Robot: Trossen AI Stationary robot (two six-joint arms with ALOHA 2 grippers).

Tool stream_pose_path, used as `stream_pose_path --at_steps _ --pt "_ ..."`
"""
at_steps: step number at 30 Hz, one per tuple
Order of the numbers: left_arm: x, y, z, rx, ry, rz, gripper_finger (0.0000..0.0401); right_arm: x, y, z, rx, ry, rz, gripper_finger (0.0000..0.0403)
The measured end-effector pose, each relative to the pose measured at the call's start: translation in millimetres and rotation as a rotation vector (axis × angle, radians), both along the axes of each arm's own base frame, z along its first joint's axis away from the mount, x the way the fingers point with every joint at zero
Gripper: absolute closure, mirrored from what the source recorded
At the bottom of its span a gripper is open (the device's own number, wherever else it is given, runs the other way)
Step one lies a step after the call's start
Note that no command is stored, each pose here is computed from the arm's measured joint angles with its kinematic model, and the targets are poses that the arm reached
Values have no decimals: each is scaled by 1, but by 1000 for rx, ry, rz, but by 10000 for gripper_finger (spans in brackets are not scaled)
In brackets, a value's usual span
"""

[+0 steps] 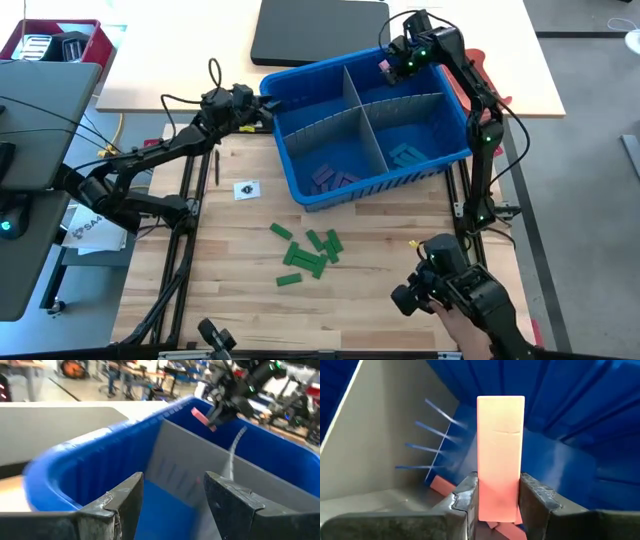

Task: Sort blocks
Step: Put the pink block into the blue bin with the other pink block, then put the green block into the blue bin

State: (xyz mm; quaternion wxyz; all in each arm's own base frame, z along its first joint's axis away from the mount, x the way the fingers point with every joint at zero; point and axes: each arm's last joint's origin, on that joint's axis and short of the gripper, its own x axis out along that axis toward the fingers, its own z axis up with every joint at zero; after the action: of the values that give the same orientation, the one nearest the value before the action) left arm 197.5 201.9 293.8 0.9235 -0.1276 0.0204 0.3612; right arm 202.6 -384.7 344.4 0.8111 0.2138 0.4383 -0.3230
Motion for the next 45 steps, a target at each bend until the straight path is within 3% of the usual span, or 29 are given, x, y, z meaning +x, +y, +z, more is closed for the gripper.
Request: stream_pose_path --at_steps 4,8,14,19,23,28,31,35,40,45 --pt "4 -4 -2 16 35 -22 200 0 -14 -12 -6 6 -83 306" --pt "5 -5 0 36 37 -29 200 0 -38 -54 87 17 -147 306" --pt "6 -6 0 10 13 -30 200 12 -44 -95 196 100 -161 306" --pt "10 -12 1 7 2 -63 200 14 -45 -104 218 111 -172 306" --pt "11 -22 8 31 -10 -97 200 13 -45 -104 218 121 -153 250" --pt "5 -38 23 68 -27 -131 200 10 -44 -80 198 107 -154 173" --pt "0 -51 30 68 -26 -155 200 5 -34 -57 141 75 -155 162" --pt "-6 -70 36 49 -7 -202 200 2 -6 -5 29 30 -119 162" --pt "-14 -97 36 -8 62 -291 200 10 55 66 -132 -54 -8 160" --pt "-19 -131 22 -113 228 -469 203 24 145 124 -257 -139 245 160"
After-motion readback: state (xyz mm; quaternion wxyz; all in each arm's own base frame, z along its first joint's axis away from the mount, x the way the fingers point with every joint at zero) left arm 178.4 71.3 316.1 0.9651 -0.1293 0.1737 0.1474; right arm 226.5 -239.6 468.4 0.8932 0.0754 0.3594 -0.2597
